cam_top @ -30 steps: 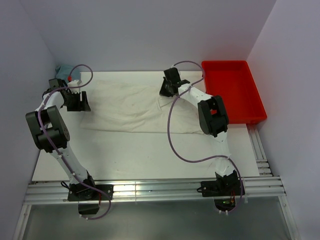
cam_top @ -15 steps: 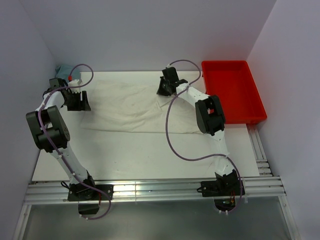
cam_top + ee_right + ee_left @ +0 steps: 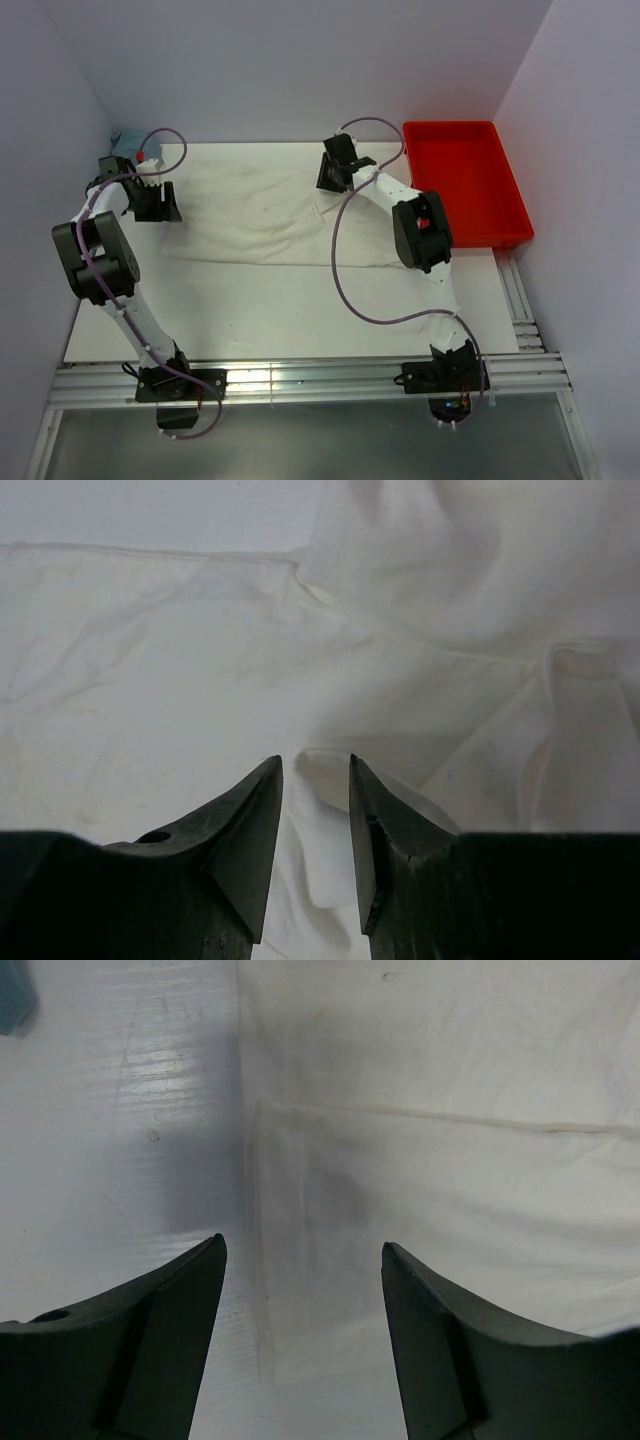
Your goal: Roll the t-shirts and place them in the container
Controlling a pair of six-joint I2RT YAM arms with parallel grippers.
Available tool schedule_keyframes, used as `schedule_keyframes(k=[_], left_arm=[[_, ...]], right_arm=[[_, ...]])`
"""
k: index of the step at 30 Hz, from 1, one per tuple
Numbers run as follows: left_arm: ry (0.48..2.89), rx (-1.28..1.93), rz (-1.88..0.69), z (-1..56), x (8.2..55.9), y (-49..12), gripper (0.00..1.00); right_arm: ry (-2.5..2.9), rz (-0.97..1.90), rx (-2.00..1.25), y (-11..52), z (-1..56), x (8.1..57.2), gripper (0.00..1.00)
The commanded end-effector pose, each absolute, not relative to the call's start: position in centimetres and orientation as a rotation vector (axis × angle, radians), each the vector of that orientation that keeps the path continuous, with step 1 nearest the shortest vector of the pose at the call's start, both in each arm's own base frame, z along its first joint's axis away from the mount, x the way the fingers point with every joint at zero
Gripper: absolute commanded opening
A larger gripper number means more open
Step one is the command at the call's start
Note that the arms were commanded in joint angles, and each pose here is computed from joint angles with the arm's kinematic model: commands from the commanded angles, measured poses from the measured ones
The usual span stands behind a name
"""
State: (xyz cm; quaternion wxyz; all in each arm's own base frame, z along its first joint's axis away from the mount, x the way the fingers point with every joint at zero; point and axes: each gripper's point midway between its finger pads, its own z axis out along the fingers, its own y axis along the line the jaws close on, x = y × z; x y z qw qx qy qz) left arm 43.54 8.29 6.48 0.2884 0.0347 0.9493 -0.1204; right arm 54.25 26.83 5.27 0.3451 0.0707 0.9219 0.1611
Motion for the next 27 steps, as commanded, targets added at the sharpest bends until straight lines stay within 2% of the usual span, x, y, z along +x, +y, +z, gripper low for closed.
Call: schedule_keyframes(k=[1, 14, 21, 27], left_arm=[[2.473, 0.116, -0.303, 8.6, 44.7, 8.2, 0.69], [2.472, 0.121, -0.308, 8.7, 44.6, 8.1, 0.69], [2.475, 0.12, -0.31, 8.5, 44.6, 8.0, 0.69], [2.479, 0.115, -0.312, 8.4, 44.7, 8.1, 0.69]], right_arm=[[2.323, 0.343, 0.188, 26.0, 9.9, 54.2, 0.4], [2.396, 0.29, 0.096, 27.8, 7.4, 52.4, 0.38], [2.402, 0.274, 0.078, 28.3, 7.1, 53.0, 0.24], [2.396, 0.231, 0.073, 28.0, 7.2, 53.7, 0.23]])
